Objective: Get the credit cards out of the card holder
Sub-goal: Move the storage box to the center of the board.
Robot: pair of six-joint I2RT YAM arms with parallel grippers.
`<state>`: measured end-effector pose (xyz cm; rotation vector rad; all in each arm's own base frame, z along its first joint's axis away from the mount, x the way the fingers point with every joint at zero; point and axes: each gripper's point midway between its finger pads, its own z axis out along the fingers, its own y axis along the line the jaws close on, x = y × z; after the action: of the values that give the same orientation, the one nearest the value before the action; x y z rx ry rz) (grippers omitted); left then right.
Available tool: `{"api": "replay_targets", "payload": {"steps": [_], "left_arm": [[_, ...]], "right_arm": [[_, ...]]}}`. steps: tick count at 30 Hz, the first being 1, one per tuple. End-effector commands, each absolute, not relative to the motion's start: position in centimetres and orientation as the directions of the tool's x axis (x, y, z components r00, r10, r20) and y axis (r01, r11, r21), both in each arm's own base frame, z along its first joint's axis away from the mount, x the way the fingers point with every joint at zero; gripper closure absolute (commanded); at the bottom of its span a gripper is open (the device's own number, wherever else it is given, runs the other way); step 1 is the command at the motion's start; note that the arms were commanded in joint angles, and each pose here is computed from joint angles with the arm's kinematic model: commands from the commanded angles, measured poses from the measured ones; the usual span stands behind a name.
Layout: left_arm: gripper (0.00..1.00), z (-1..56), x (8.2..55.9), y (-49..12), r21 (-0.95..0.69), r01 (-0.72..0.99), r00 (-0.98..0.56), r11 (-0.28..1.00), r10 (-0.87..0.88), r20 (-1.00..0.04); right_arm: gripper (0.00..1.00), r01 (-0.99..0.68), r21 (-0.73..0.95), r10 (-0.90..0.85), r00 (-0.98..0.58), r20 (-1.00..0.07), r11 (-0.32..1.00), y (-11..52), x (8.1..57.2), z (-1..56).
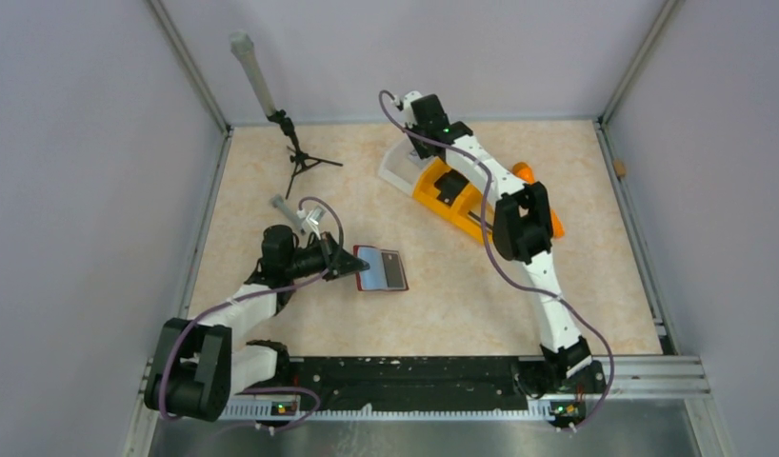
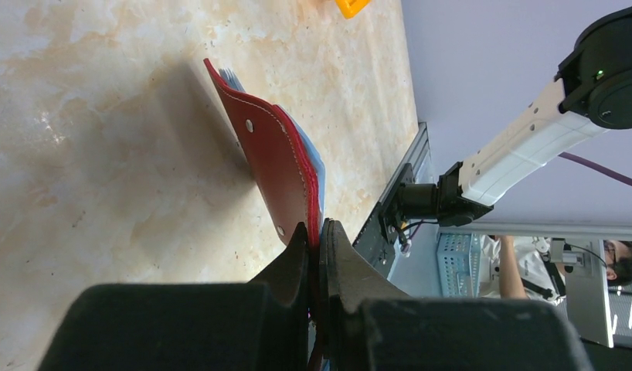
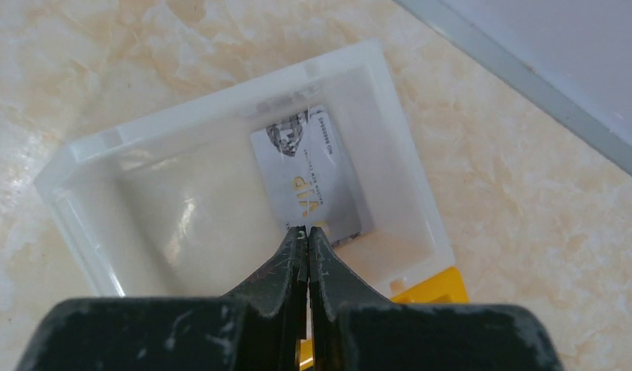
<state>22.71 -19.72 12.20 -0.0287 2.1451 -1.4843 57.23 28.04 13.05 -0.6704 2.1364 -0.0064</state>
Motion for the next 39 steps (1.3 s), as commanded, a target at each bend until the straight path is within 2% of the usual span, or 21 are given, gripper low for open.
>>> {"api": "replay_targets", "payload": {"steps": [1, 8, 16, 22, 29, 32, 36, 39], "left_arm": [[1.00, 14.2, 23.7, -20.0, -0.852, 0.368, -0.824, 0.372, -0.294, -0.485], [1.00, 14.3, 23.6, -20.0, -0.852, 0.371, -0.822, 0.370, -0.296, -0.486], [1.00, 14.3, 23.3, -20.0, -0.854, 0.373, -0.824, 0.363, -0.293, -0.484], [1.00, 14.3, 23.1, -20.1, -0.856, 0.376, -0.825, 0.355, -0.292, -0.484], [1.00, 14.6, 22.9, -20.2, -0.859, 0.381, -0.826, 0.343, -0.291, -0.482], [1.00, 14.8, 22.8, -20.2, -0.859, 0.386, -0.826, 0.335, -0.289, -0.484], [1.00, 14.8, 22.7, -20.3, -0.858, 0.389, -0.824, 0.337, -0.290, -0.487], [1.00, 14.9, 22.6, -20.4, -0.857, 0.396, -0.822, 0.330, -0.289, -0.490]], "right_arm": [[1.00, -0.456, -0.287, -0.509, -0.502, -0.699, 0.843, 27.1, 57.4, 10.7], [1.00, -0.392, -0.333, -0.514, -0.649, -0.561, 0.858, 22.8, 53.5, 9.0], [1.00, -0.351, -0.263, -0.437, -0.668, -0.603, 0.899, 20.2, 47.1, 11.3], [1.00, -0.345, -0.230, -0.414, -0.720, -0.557, 0.910, 17.9, 41.6, 11.4], [1.00, -0.211, -0.246, -0.307, -0.824, -0.476, 0.946, 13.9, 36.2, 9.3], [1.00, -0.164, -0.212, -0.251, -0.831, -0.496, 0.963, 13.6, 35.0, 9.7], [1.00, -0.095, -0.083, -0.125, -0.776, -0.619, 0.992, 14.5, 34.8, 12.4], [1.00, -0.017, 0.072, 0.040, -0.697, -0.716, 0.997, 15.9, 36.0, 15.3]]}}
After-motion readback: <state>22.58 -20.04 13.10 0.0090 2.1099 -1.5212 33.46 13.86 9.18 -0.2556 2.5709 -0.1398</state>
